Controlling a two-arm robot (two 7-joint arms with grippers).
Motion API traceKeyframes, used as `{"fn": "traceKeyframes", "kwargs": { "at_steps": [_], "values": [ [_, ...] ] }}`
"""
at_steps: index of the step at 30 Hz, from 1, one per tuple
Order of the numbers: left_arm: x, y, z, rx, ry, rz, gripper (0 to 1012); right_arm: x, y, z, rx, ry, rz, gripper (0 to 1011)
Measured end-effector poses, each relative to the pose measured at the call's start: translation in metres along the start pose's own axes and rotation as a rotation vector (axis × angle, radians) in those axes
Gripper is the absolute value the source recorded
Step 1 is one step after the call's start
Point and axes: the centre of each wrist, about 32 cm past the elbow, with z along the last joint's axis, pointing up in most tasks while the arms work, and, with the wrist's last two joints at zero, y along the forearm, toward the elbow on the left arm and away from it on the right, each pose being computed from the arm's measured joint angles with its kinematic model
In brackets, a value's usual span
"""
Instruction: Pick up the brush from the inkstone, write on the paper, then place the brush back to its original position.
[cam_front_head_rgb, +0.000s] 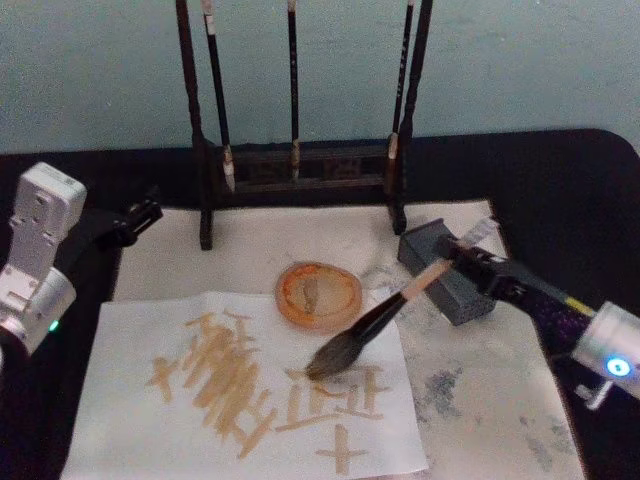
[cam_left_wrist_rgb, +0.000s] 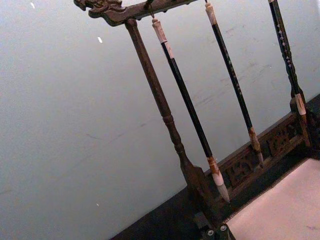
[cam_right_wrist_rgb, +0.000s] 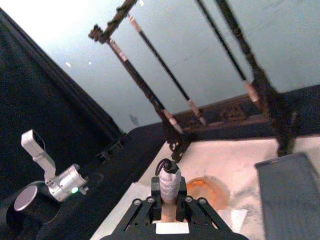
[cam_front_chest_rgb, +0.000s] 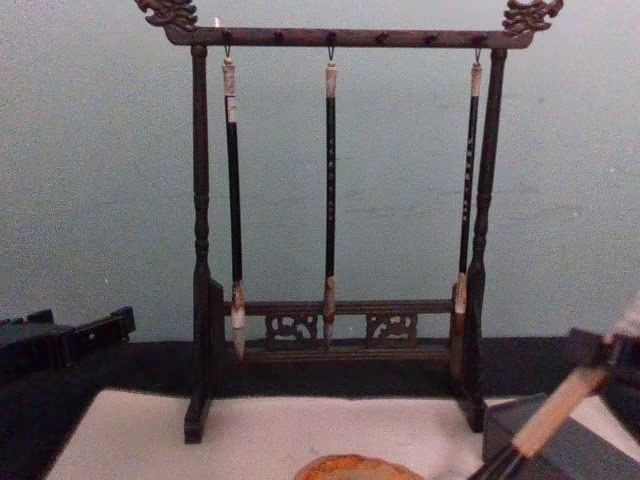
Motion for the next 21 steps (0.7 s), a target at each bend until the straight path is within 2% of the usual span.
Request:
{"fn": "traceKeyframes", "kwargs": {
  "at_steps": [6, 11, 15, 18, 21],
  "values": [
    [0.0000, 0.0000, 0.0000, 0.000, 0.000, 0.000, 1002, 0.003, -0.018, 0.006, 0.037, 0.023, -0.002, 176],
    [0.0000, 0.0000, 0.0000, 0.000, 0.000, 0.000, 1002, -0.005, -0.024, 0.013, 0.066, 0.013, 0.021, 176],
    [0.0000, 0.0000, 0.0000, 0.000, 0.000, 0.000, 1002, -0.012, -0.022, 0.018, 0.083, -0.004, 0.049, 176],
    [0.0000, 0.0000, 0.0000, 0.000, 0.000, 0.000, 1002, -0.022, -0.015, 0.024, 0.096, -0.032, 0.091, 176],
    [0.0000, 0.0000, 0.0000, 0.000, 0.000, 0.000, 1002, -0.028, -0.009, 0.024, 0.095, -0.046, 0.112, 176]
  ]
}}
